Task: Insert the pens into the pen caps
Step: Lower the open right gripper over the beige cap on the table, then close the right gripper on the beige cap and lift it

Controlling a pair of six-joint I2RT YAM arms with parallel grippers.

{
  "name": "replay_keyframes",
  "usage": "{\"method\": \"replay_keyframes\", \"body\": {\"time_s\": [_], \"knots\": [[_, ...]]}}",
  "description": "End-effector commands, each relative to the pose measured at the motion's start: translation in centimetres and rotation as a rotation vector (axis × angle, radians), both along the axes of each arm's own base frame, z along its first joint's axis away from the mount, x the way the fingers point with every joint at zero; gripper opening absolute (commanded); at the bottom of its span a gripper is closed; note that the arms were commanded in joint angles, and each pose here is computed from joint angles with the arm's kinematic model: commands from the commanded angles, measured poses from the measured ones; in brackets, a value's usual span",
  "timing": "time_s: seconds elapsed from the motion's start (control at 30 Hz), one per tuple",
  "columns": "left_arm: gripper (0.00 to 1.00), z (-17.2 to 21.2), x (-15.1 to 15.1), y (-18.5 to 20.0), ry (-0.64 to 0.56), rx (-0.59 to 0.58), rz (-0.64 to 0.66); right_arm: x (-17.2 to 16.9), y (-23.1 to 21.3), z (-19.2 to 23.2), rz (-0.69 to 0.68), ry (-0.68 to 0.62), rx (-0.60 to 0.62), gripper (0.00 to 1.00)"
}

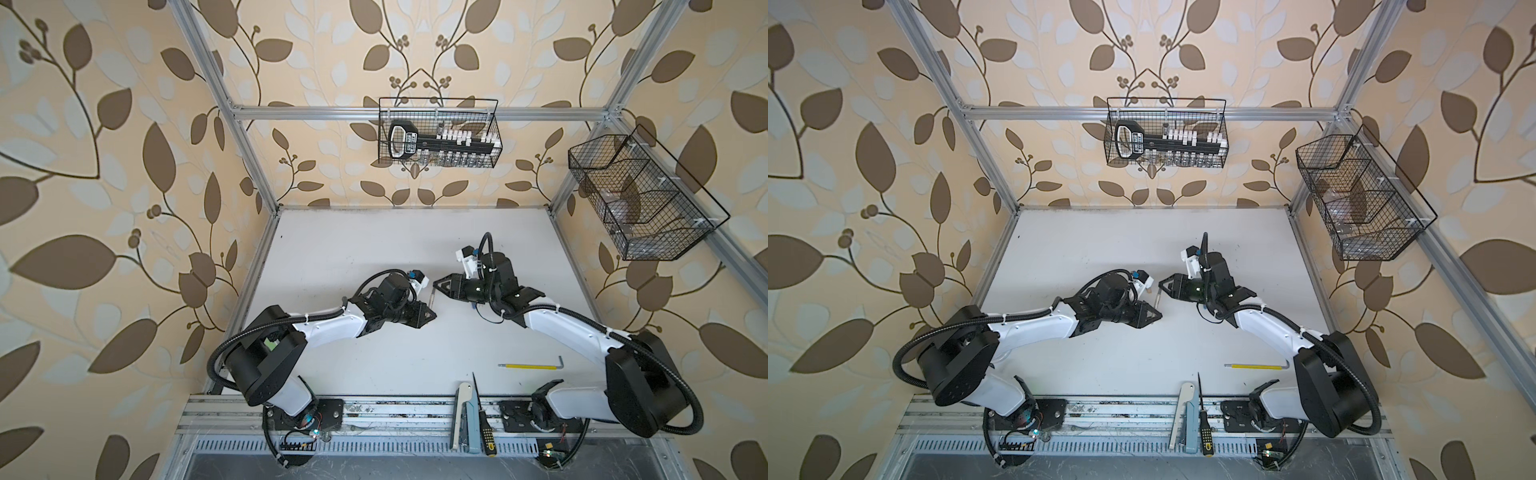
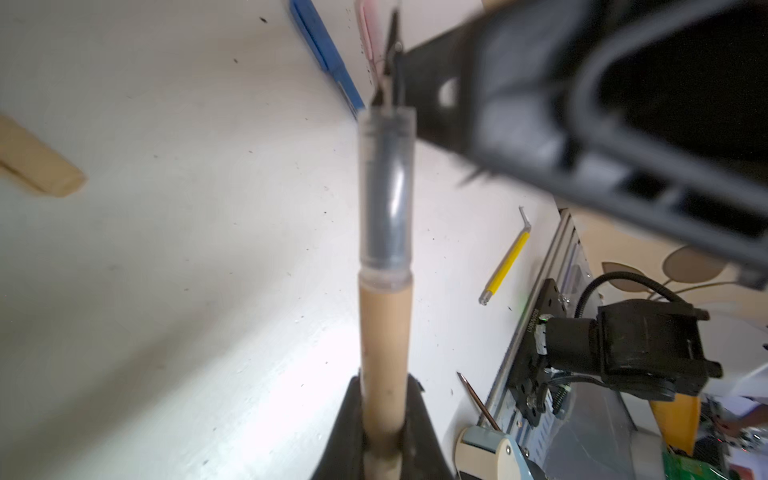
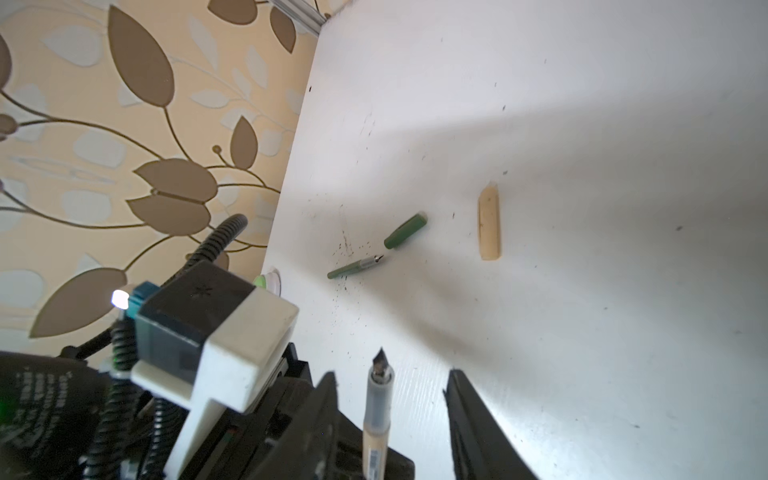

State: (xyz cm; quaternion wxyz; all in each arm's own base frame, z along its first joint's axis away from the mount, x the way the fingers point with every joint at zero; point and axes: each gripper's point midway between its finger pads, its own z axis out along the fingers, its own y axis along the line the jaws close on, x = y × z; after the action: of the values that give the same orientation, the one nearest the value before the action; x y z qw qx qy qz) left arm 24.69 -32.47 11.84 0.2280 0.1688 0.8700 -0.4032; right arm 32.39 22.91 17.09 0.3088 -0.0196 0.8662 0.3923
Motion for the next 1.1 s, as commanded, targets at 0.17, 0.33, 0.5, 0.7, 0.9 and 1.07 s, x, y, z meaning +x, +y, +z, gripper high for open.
{"method": "replay_keyframes", "body": {"time_s": [0.17,0.33,0.5,0.7,0.9,1.07], "knots": [[0.00,3.5,1.6,7.9,-0.202,0.152,0.237,2.4,-3.2,1.1,-0.039,-0.044,-0.280,0.51],[0.00,5.0,0.8,11.2,-0.269,0.184,0.319,4.6,-1.7,-0.6,0.028,-0.004,-0.421,0.53],[0.02,5.6,0.0,12.6,-0.291,0.173,0.349,6.1,2.8,-4.0,0.182,0.063,-0.541,0.53],[0.01,4.9,-0.5,12.7,-0.270,0.175,0.340,7.6,5.2,-9.4,0.269,0.155,-0.675,0.54],[0.01,4.5,-0.9,12.9,-0.257,0.174,0.341,8.2,5.8,-12.3,0.299,0.206,-0.756,0.54],[0.01,4.2,-1.0,12.9,-0.252,0.168,0.344,8.0,5.7,-14.1,0.319,0.242,-0.796,0.53]]}}
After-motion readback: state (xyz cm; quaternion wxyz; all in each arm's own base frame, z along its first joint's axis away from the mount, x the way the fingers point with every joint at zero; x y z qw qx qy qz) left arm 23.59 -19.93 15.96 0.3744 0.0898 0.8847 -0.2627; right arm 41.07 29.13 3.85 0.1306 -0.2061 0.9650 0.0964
